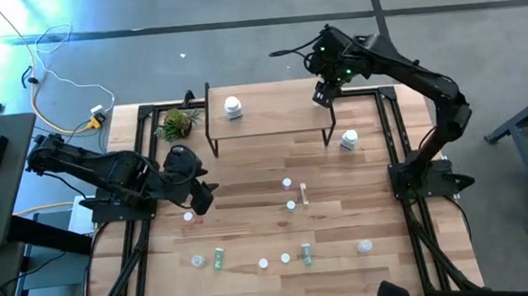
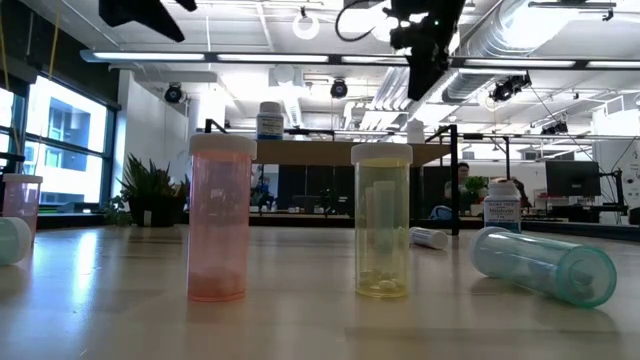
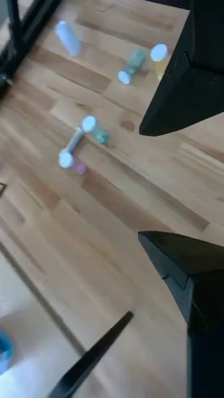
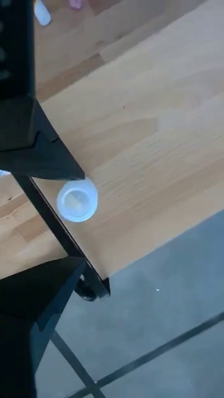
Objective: Pick and place medicine bottles onto shelf by color
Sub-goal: Put the bottom orange pill bottle on the shelf
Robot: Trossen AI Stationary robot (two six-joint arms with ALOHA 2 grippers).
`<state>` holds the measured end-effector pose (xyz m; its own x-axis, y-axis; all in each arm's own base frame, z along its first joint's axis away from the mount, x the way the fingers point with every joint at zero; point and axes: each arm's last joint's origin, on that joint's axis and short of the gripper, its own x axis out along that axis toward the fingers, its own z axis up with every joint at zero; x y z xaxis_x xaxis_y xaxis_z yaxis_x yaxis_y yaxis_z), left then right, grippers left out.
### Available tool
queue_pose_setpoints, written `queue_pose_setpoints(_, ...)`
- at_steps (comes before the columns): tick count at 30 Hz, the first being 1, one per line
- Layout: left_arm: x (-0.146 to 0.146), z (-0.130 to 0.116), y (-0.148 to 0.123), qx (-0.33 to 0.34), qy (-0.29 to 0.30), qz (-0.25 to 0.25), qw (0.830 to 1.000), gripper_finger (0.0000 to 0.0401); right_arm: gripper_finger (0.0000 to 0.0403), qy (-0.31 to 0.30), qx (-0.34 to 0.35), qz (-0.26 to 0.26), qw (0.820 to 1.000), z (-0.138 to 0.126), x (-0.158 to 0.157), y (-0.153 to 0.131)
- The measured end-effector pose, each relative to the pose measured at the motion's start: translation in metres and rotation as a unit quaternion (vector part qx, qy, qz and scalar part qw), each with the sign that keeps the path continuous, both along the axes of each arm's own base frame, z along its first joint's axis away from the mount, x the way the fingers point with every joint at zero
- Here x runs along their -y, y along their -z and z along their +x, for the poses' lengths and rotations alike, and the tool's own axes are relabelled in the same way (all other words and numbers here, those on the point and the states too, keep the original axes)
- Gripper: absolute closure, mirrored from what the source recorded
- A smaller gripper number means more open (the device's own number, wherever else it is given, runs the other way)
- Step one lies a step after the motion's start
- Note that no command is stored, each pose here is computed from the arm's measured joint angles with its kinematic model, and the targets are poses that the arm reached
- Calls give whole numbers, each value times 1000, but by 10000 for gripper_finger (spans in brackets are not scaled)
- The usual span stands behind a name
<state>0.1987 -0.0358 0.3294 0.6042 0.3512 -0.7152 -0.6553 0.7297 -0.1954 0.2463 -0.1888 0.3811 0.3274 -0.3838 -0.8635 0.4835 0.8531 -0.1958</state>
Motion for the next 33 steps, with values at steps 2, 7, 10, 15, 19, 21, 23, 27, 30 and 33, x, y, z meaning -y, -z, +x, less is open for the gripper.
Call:
queue_pose_setpoints(2, 5, 1, 2, -6, 4, -4, 1000, 146, 199, 1, 10, -7, 1000, -4, -3, -6)
queue_pose_setpoints(7, 18, 1, 8, -13, 2, -3, 1000, 146, 199, 11, 30, -14, 999, -13, -10, -17)
queue_pose_setpoints(10, 27, 0, 14, -27, -12, 4, 1000, 146, 199, 11, 36, -17, 999, -16, -12, -20)
queue_pose_setpoints(15, 43, -5, 25, -55, -35, -6, 998, 146, 199, 20, 44, -15, 999, -18, -14, -22)
queue_pose_setpoints(19, 51, -13, 33, -82, -88, -28, 992, 146, 199, 20, 43, -14, 999, -18, -14, -22)
queue_pose_setpoints(21, 55, -18, 38, -97, -125, -41, 986, 146, 199, 20, 43, -14, 999, -18, -14, -22)
queue_pose_setpoints(23, 58, -25, 40, -116, -161, -59, 978, 146, 199, 20, 43, -14, 999, -18, -14, -22)
queue_pose_setpoints(27, 62, -33, 44, -154, -228, -111, 955, 146, 199, 20, 43, -14, 999, -18, -14, -22)
queue_pose_setpoints(30, 64, -34, 46, -171, -256, -145, 940, 146, 199, 20, 43, -14, 999, -18, -14, -22)
queue_pose_setpoints(33, 65, -33, 48, -176, -283, -152, 930, 146, 199, 20, 43, -14, 999, -18, -14, -22)
